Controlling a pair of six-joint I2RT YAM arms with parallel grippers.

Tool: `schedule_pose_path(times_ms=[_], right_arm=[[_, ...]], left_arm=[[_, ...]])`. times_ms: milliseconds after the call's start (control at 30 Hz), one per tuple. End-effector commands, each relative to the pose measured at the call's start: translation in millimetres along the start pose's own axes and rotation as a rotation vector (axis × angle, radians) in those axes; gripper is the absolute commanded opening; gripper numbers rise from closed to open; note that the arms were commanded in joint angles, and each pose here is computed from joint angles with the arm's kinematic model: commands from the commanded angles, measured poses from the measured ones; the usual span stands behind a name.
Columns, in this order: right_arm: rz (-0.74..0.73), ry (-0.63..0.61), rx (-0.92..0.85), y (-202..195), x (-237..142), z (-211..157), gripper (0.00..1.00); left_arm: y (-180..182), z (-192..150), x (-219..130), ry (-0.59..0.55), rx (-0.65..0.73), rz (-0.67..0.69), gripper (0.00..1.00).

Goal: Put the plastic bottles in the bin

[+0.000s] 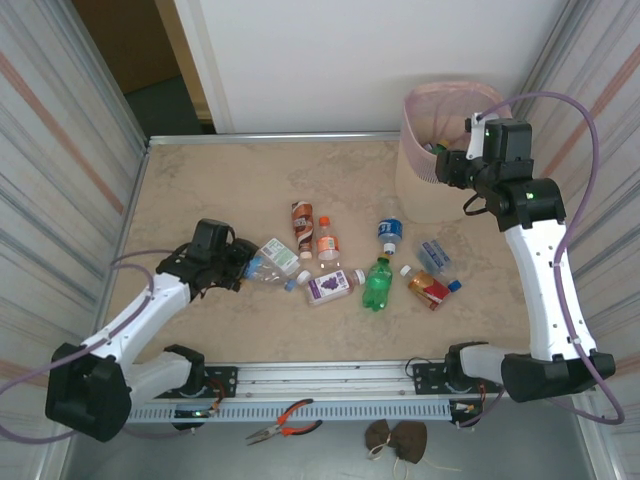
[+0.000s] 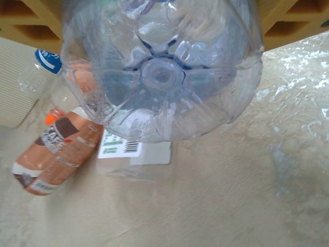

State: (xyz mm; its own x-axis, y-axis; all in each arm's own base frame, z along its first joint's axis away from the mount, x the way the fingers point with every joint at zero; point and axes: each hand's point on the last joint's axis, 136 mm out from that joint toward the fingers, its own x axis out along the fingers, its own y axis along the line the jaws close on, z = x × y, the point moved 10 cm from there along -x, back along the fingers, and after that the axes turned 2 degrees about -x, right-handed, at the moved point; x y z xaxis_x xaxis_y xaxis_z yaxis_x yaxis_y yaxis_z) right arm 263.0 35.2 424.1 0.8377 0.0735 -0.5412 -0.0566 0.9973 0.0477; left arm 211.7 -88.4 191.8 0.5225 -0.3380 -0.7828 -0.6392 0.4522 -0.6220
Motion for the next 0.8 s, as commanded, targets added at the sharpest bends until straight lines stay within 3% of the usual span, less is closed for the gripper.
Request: schedule_pose_path(times_ms=[0, 333, 567, 767], right_arm=[[0.066, -0.061, 0.012, 7.2, -15.4, 8.1, 0.55], [0.417, -0.146, 0.016, 34.2, -28.3, 3.9, 0.58], [0.78, -0.193, -0.066, 61.4, -39.0, -6.3, 0.6], [0.961, -0.235, -0.164, 86.6, -39.2, -29.2, 0.64]], left_arm=[[-12.9, 6.2, -14.9, -0.065, 0.134, -0.101, 0.63], [-67.1, 0.0, -66.1, -0.124, 0.569, -0.65, 0.64], [-103.2, -9.9, -108.6, -0.143, 0.839, -0.903, 0.63], [-126.4, -20.0, -146.1, -0.148, 1.021, -1.101, 0.63]])
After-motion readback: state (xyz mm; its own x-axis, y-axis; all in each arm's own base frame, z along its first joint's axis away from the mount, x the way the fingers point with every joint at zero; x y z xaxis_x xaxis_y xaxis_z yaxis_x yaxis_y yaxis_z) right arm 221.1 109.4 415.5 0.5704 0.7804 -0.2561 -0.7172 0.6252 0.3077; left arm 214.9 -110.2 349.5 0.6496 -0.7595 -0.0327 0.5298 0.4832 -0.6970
